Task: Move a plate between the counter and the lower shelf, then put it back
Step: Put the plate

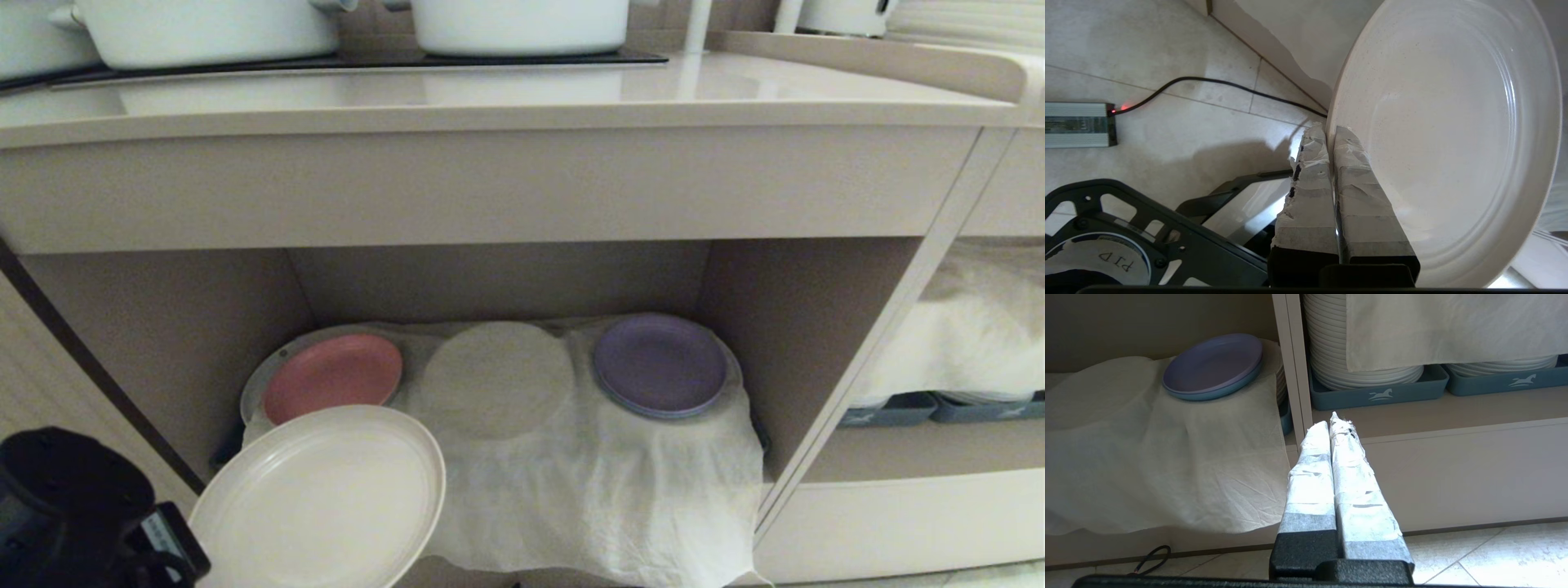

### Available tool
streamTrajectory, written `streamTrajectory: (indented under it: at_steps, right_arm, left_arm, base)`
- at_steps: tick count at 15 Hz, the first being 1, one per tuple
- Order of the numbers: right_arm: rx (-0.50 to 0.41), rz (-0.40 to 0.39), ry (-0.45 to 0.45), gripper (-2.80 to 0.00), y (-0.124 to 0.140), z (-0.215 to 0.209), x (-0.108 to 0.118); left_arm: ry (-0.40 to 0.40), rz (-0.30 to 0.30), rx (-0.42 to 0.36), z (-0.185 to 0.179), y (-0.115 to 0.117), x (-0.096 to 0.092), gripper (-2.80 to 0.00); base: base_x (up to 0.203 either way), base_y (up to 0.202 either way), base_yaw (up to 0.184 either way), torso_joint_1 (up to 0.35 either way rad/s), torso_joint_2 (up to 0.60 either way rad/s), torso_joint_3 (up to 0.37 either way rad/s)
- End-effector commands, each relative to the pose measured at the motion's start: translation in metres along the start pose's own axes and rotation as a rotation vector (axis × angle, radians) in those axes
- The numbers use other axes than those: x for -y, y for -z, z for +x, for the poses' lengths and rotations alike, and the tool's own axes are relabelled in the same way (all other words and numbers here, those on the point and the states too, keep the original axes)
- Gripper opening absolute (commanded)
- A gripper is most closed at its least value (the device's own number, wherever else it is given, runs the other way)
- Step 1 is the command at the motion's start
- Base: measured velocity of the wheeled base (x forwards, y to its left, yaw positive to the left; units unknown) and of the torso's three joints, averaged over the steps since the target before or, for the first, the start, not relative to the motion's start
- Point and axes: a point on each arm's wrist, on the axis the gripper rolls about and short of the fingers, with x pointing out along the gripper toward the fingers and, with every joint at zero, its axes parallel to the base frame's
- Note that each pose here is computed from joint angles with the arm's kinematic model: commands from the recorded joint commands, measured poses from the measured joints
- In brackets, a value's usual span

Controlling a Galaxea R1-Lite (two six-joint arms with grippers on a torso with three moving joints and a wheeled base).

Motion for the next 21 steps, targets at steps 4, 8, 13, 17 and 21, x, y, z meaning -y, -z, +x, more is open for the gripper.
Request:
streamTrajectory:
  at_steps: [4, 8, 13, 17, 21]
  right_arm:
    - [0.000, 0.001, 0.000, -2.80, 0.000, 0.000, 0.000]
    - [0.000, 0.001, 0.000, -2.80, 0.000, 0.000, 0.000]
    - [0.001, 0.001, 0.001, -2.80, 0.000, 0.000, 0.000]
    - [0.000, 0.001, 0.000, -2.80, 0.000, 0.000, 0.000]
    - [0.000, 0.001, 0.000, -2.80, 0.000, 0.000, 0.000]
  left_arm:
    - [0.009, -0.014, 0.012, -0.001, -0.002, 0.003, -2.80]
    - [0.014, -0.010, 0.007, -0.002, -0.002, 0.003, -2.80]
    - [0.043, -0.024, -0.029, -0.005, -0.004, 0.008, -2.80]
    - [0.065, -0.060, -0.096, -0.010, -0.006, 0.012, -2.80]
    - [0.075, -0.081, -0.144, -0.013, -0.007, 0.013, -2.80]
  base:
    - [0.000, 0.000, 0.000, 0.000, 0.00, 0.000]
    - [0.000, 0.000, 0.000, 0.000, 0.00, 0.000]
    - [0.000, 0.000, 0.000, 0.000, 0.00, 0.000]
    - [0.000, 0.000, 0.000, 0.000, 0.00, 0.000]
    - [0.000, 0.000, 0.000, 0.000, 0.00, 0.000]
